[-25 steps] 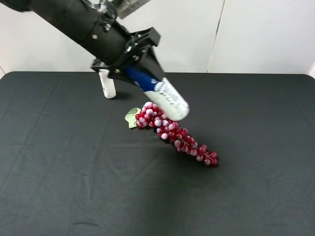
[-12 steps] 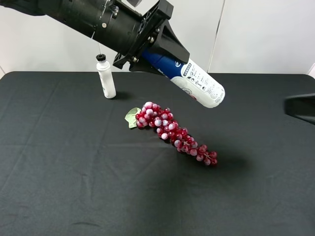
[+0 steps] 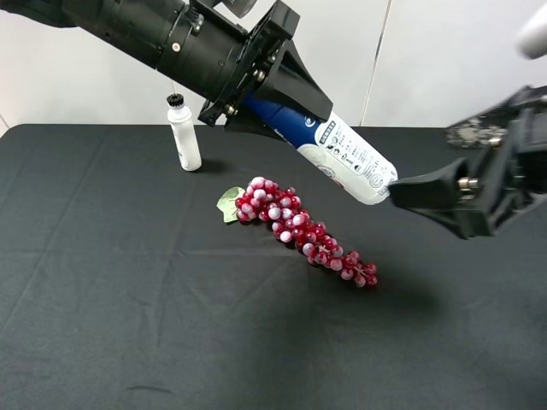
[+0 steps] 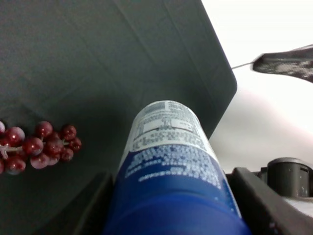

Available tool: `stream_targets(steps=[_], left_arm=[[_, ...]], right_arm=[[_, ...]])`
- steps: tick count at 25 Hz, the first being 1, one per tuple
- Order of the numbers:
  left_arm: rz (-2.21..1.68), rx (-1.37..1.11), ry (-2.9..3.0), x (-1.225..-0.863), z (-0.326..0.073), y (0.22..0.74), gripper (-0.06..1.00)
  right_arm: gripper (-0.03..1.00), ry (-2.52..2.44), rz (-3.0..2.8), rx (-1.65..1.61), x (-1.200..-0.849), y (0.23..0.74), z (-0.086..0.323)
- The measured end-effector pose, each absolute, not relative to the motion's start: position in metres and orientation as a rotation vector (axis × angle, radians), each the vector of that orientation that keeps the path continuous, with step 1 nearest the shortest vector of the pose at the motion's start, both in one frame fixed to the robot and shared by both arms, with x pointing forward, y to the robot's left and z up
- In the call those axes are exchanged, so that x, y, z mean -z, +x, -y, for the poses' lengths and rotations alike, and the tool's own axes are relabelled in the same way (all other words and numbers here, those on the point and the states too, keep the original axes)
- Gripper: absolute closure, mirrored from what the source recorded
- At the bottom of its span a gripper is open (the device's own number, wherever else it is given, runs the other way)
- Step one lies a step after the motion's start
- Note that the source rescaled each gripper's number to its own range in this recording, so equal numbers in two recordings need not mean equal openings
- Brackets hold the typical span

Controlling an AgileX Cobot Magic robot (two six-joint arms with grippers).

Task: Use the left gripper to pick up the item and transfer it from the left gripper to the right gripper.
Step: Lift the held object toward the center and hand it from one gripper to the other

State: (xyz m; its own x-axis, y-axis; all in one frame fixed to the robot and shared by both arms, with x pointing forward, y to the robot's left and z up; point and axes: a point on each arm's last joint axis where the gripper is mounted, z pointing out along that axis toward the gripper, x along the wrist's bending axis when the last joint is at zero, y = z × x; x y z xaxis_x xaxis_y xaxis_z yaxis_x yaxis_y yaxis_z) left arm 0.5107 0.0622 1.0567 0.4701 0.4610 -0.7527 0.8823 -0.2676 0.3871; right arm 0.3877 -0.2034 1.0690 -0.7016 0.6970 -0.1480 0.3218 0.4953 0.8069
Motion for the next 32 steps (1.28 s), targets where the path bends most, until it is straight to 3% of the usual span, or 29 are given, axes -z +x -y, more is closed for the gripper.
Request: stream_targets(steps=[9, 14, 29, 30, 31, 32], left_arm=[[-1.113, 0.638, 1.906, -1.056, -0.062, 0.511, 0.94], [-1.123, 0.603, 1.903, -1.055, -0.063, 0.514, 0.94], [-1.092, 0.644, 1.875, -1.058, -0.061, 0.512, 0.94], [-1.092, 0.641, 1.875, -1.058, -0.061, 0.512, 0.94], [-1.094, 0.637, 1.873, -1.058, -0.061, 0.512, 0.94], [-1.102, 0.625, 1.858, -1.059, -0.060, 0.514, 0.94]], right_arm=[[-0.03, 0.800, -2.300, -1.069, -1.071, 0.425, 0.179], [-0.03, 0.809, -2.383, -1.004, -1.055, 0.447, 0.165], [-0.03, 0.792, -2.417, -1.050, -1.047, 0.452, 0.157], [0.05, 0.791, -2.417, -1.050, -1.047, 0.452, 0.157], [0.32, 0.791, -2.417, -1.050, -1.047, 0.452, 0.157], [0.71, 0.785, -2.422, -1.048, -1.047, 0.451, 0.157]])
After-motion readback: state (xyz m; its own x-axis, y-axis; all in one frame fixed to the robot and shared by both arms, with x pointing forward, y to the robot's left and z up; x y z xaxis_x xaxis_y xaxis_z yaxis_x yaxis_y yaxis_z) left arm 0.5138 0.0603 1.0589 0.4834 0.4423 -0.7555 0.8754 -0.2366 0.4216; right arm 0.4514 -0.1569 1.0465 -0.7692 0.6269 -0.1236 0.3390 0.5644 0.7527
